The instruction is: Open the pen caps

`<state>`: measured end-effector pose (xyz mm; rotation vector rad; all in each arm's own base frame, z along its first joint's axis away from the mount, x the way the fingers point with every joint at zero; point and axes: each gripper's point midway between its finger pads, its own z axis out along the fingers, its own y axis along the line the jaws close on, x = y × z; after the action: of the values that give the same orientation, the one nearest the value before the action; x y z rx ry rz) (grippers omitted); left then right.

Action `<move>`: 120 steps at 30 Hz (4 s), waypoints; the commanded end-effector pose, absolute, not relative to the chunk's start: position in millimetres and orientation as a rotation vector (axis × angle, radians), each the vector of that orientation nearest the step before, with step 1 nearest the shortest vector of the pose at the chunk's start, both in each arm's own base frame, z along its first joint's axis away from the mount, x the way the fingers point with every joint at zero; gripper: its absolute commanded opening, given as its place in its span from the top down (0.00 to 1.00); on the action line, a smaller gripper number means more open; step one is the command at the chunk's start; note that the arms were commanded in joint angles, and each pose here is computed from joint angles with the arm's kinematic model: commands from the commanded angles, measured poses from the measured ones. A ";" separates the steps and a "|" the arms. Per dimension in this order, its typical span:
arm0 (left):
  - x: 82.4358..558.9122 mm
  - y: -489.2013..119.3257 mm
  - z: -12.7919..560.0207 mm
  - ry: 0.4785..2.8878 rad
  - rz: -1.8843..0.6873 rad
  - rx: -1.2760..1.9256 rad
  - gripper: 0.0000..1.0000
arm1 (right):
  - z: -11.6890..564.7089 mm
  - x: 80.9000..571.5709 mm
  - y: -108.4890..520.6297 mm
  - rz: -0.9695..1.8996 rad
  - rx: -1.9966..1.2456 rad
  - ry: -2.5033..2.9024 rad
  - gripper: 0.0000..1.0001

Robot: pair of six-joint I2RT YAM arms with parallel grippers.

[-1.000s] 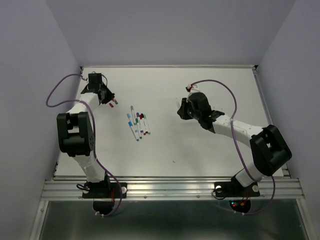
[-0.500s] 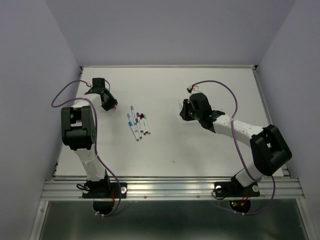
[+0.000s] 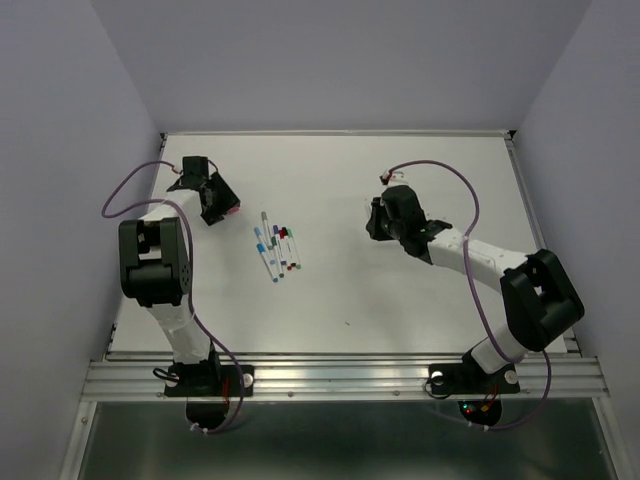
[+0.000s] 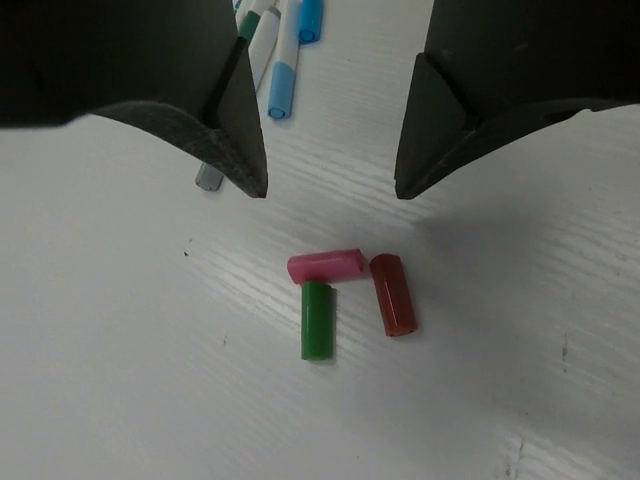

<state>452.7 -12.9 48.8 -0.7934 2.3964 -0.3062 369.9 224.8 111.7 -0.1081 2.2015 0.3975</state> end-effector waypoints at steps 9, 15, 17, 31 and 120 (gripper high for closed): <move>436.1 -19.7 227.0 1.984 -0.380 -0.583 0.01 | 84.3 384.0 122.4 0.078 0.319 2.274 0.98; 424.5 -14.9 251.4 1.917 -0.361 -0.574 0.01 | 65.0 388.2 103.4 0.015 0.370 2.318 0.96; 424.6 -13.4 251.9 1.912 -0.352 -0.575 0.01 | 59.1 390.9 100.9 0.003 0.367 2.333 0.96; 429.1 -16.4 236.0 1.957 -0.362 -0.580 0.01 | 40.7 393.1 96.5 -0.028 0.381 2.396 0.75; 427.2 -36.2 216.3 2.016 -0.461 -0.531 0.01 | 18.2 340.7 358.4 0.154 -0.508 2.413 0.82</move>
<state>427.3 -32.8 200.4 -0.5764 2.0645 -0.4462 362.9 376.3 28.9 -0.4876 2.3438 0.2101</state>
